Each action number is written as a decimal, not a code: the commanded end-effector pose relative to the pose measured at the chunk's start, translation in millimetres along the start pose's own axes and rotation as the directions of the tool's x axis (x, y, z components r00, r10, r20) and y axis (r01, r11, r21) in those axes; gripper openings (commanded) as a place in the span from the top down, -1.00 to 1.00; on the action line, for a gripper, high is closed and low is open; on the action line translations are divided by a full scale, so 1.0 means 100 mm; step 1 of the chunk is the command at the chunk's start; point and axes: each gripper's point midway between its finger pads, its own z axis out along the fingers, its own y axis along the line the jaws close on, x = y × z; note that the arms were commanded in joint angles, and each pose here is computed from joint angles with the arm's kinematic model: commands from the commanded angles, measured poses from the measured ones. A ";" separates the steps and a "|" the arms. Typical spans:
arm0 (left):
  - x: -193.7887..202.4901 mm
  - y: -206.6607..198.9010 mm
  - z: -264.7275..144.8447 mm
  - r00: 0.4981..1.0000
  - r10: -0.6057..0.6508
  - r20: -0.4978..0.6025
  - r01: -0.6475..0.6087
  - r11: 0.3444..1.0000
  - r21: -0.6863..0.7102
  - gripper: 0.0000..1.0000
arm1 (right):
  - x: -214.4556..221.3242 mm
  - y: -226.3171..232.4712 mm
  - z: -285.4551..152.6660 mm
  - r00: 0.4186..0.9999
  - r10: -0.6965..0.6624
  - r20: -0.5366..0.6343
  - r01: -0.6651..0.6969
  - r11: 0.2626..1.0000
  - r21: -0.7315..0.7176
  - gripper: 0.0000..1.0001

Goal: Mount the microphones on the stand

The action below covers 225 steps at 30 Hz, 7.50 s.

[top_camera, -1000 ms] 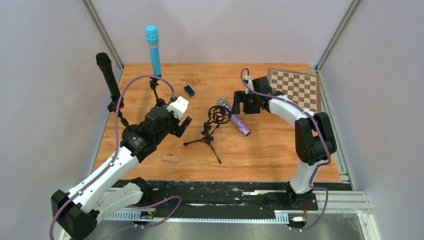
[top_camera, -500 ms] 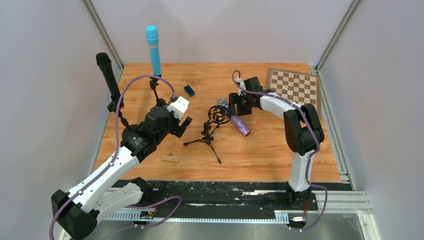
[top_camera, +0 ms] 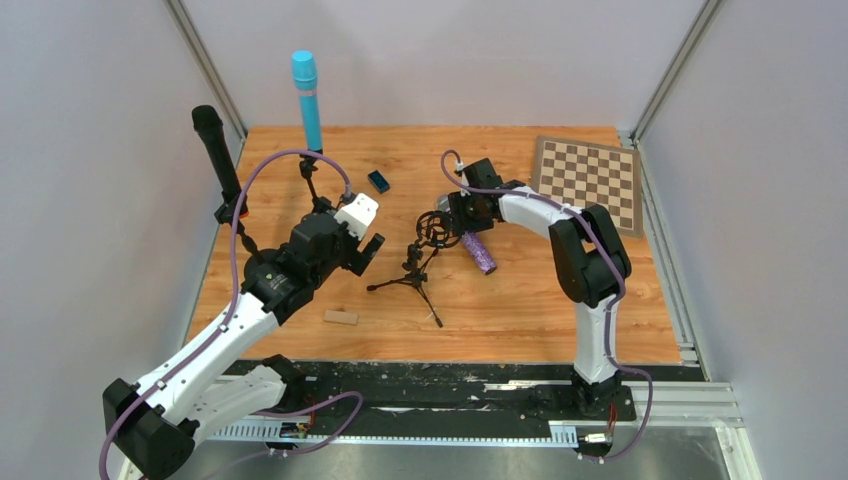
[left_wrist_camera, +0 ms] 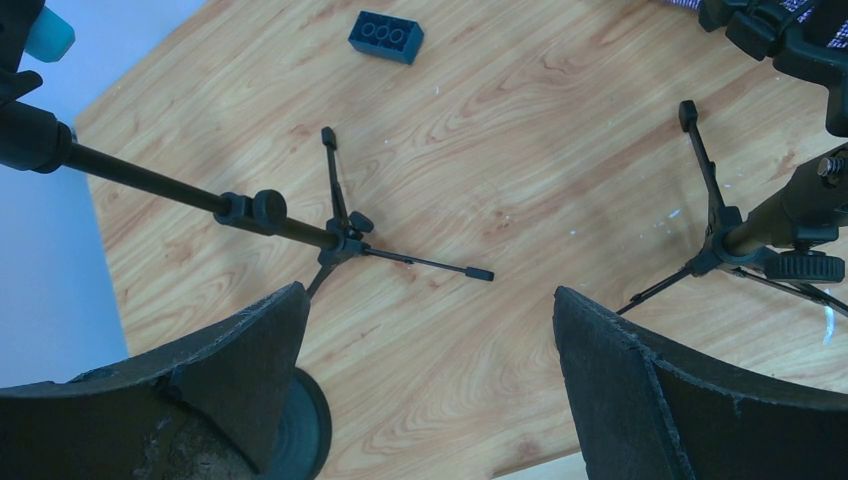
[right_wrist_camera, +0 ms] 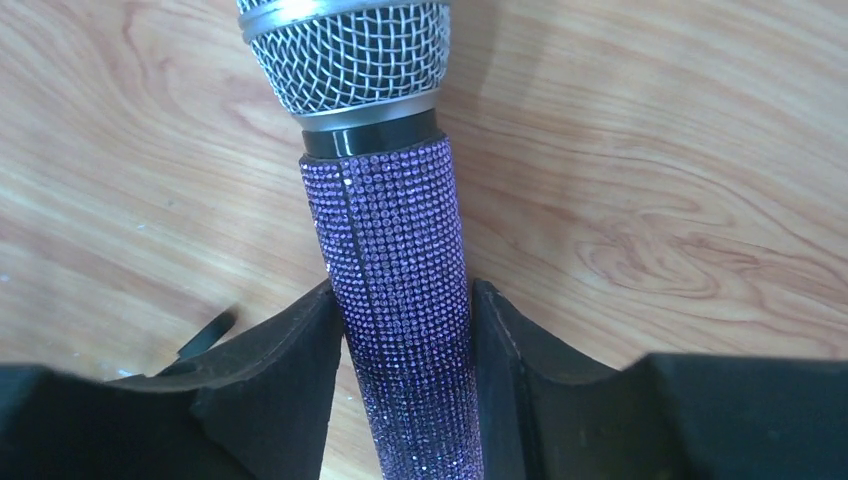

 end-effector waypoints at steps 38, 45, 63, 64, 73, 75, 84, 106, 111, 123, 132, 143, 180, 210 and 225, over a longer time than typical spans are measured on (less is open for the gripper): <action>-0.08 -0.04 0.02 1.000 0.002 0.026 -0.003 1.000 0.019 -1.00 | 0.05 -0.70 -0.50 1.000 -0.029 -0.007 0.030 0.970 0.242 -0.77; -0.08 -0.05 0.02 1.000 0.002 0.026 -0.003 1.000 0.023 -1.00 | 0.08 -0.64 -0.40 0.996 -0.056 -0.069 0.068 0.979 0.191 -0.31; -0.07 -0.04 0.03 1.000 0.004 0.023 -0.004 1.000 0.020 -1.00 | 0.12 -0.84 -0.32 0.996 -0.007 -0.094 0.036 0.950 0.309 1.00; -0.07 -0.05 0.03 1.000 0.004 0.023 -0.005 1.000 0.021 -1.00 | 0.08 -0.83 -0.35 0.997 -0.009 -0.082 0.034 0.950 0.309 1.00; -0.05 -0.06 0.05 1.000 0.010 0.012 -0.011 1.000 0.025 -1.00 | -0.24 -0.60 -0.78 0.993 -0.033 0.114 0.007 0.975 0.222 1.00; -0.04 -0.06 0.06 1.000 0.010 0.010 -0.010 1.000 0.024 -1.00 | -0.31 -0.54 -0.89 0.986 -0.039 0.161 0.005 0.979 0.202 1.00; -0.05 -0.07 0.05 1.000 -0.010 -0.002 0.010 1.000 0.029 -1.00 | -0.60 -0.18 -1.52 0.915 -0.076 0.396 0.057 0.997 0.059 1.00; -0.74 -0.21 -0.15 0.967 -0.225 0.121 0.185 0.943 0.277 -1.00 | -0.74 0.58 -2.95 0.600 -0.062 0.797 0.319 0.933 -0.168 1.00; -1.05 -0.22 -0.23 0.932 -0.327 0.158 0.241 0.883 0.402 -1.00 | -0.71 0.68 -3.08 0.549 -0.073 0.833 0.385 0.907 -0.173 1.00; -1.37 -0.39 -0.18 0.924 -0.340 0.175 0.182 0.793 0.581 -1.00 | -0.69 0.92 -3.27 0.453 -0.066 0.889 0.516 0.833 -0.201 1.00; -1.00 -0.42 -0.07 0.925 -0.331 0.187 0.191 0.830 0.523 -1.00 | -0.59 1.11 -3.58 0.255 0.012 0.967 0.634 0.753 -0.176 1.00; -0.92 -0.44 -0.04 0.931 -0.324 0.166 0.197 0.832 0.519 -1.00 | -0.63 1.45 -3.65 0.264 0.068 0.962 0.784 0.566 -0.255 1.00; -0.73 -0.38 0.07 0.969 -0.190 0.159 0.114 0.912 0.394 -1.00 | -1.01 1.48 -3.32 0.112 0.306 0.945 0.746 0.602 -0.284 1.00; -0.66 -0.46 0.11 0.979 -0.149 0.137 0.086 0.920 0.381 -1.00 | -0.92 1.27 -2.92 0.147 0.285 0.947 0.675 0.671 -0.306 1.00; -0.65 -0.47 0.11 0.981 -0.140 0.133 0.080 0.921 0.381 -1.00 | -0.86 1.26 -2.94 0.178 0.230 0.957 0.665 0.688 -0.289 1.00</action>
